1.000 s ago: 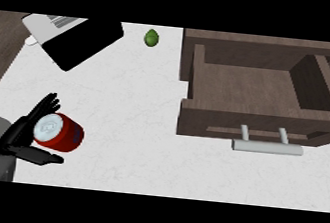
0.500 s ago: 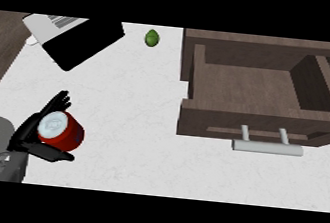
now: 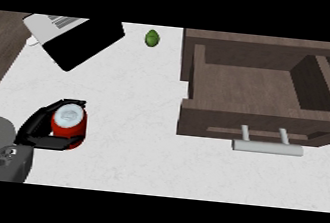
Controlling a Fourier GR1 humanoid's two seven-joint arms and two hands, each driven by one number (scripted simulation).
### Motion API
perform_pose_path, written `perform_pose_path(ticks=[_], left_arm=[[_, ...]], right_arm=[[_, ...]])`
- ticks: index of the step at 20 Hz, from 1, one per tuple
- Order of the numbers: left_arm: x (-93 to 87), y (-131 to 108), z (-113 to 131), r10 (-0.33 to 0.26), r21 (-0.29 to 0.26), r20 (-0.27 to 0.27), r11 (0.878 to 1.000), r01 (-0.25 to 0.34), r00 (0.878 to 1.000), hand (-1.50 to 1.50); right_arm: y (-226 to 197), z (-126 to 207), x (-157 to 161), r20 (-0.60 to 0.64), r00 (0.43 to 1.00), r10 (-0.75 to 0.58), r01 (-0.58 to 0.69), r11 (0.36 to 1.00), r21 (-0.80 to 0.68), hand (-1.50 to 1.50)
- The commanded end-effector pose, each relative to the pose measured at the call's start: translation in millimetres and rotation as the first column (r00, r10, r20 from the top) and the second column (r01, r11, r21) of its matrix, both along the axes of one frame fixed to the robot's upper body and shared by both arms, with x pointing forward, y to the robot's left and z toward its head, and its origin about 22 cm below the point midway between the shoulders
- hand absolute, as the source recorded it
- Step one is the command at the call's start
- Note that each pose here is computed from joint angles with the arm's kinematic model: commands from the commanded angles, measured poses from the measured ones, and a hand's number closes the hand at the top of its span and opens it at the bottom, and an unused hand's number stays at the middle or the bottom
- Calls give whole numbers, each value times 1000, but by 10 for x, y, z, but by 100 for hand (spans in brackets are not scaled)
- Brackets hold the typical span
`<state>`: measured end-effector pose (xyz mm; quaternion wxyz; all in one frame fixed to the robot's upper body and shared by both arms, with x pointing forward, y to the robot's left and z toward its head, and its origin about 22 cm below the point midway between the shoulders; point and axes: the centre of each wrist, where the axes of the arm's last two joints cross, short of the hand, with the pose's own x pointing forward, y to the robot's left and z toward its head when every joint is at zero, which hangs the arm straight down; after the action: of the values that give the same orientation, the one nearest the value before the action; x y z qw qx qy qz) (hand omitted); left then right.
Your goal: Pick up the can, place it into the drawer and close the drawer
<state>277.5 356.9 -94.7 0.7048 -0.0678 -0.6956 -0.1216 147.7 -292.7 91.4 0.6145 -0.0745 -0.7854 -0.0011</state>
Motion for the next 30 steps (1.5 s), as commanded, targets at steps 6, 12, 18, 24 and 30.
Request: perform_pose_path(ticks=[6, 12, 18, 24, 30], left_arm=[[55, -128, 37, -73, -131, -7, 989, 72, 997, 150], [159, -498, 76, 253, -144, -3, 957, -250, 968, 150], [106, -684, 350, 390, -166, 56, 911, -377, 919, 150], [281, -1121, 638, 317, -158, 92, 941, -301, 944, 150], [352, -1574, 1156, 242, -129, 180, 967, -220, 953, 150]], right_arm=[[-65, 38, -124, 19, 1000, -25, 24, 1000, 16, -150], [-118, -8, -49, 3, 1000, -4, 3, 1000, 24, -150], [-167, -41, -125, 6, 1000, -8, 8, 1000, 24, -150], [-44, -75, 9, 18, 1000, -25, 25, 1000, 19, -150], [-59, -19, -95, 18, 999, -29, 29, 999, 16, -150]])
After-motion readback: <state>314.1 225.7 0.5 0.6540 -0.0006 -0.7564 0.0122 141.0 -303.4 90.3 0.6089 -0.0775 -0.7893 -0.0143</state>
